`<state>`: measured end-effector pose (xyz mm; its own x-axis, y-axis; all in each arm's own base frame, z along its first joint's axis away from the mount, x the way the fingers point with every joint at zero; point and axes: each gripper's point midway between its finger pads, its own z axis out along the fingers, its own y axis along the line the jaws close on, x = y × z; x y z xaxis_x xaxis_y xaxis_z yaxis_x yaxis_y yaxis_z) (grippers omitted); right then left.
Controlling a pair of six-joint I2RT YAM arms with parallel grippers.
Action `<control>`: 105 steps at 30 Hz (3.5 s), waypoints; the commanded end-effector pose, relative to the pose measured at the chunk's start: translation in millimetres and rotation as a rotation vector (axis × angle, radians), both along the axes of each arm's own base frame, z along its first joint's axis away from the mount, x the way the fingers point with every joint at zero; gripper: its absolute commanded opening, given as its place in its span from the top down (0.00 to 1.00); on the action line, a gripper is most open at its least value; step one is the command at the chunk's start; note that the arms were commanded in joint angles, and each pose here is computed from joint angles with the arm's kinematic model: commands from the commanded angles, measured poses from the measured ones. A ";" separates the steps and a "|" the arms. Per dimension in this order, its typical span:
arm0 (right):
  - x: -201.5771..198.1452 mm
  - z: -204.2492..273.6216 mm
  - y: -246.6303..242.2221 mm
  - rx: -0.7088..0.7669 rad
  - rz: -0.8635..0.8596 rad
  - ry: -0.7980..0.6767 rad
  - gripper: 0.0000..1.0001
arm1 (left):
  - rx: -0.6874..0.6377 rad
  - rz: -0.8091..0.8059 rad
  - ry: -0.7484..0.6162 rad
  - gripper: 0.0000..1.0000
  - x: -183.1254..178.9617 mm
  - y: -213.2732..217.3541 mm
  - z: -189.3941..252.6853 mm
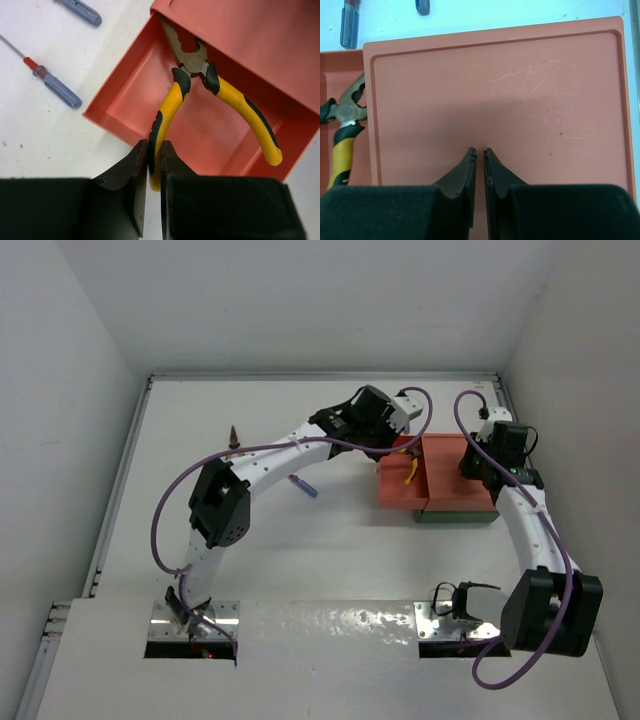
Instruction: Sort the tools into containers
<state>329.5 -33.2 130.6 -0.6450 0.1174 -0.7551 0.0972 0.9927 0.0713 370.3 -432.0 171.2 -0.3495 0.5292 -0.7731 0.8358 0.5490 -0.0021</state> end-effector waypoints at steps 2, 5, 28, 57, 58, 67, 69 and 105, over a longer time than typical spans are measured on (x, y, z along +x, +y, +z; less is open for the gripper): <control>-34.1 -35.6 1.1 -0.003 -0.006 0.166 0.89 | -0.114 0.010 -0.058 1.00 9.6 -28.5 33.1; -33.9 -36.6 1.7 0.001 -0.006 0.165 0.89 | -0.121 0.010 -0.042 1.00 9.2 -33.8 29.8; -35.5 -39.9 4.5 0.009 0.013 0.180 0.89 | -0.301 0.061 -0.181 0.33 66.6 66.8 170.7; -33.8 -51.2 5.0 0.016 0.017 0.209 0.89 | 0.242 0.852 0.205 0.46 73.9 415.2 -109.1; -34.8 -52.7 5.2 0.016 0.017 0.212 0.89 | 0.243 0.854 0.203 0.46 74.5 416.2 -109.8; -36.6 -53.1 4.4 0.010 0.018 0.215 0.89 | 0.306 0.876 0.260 0.57 73.4 434.6 -147.8; -36.9 -52.9 4.2 0.009 0.016 0.216 0.88 | 0.325 0.873 0.287 0.58 71.1 436.8 -160.5; -42.7 -63.2 7.7 0.032 0.010 0.228 0.88 | -0.098 -0.009 -0.033 1.00 11.4 32.7 55.6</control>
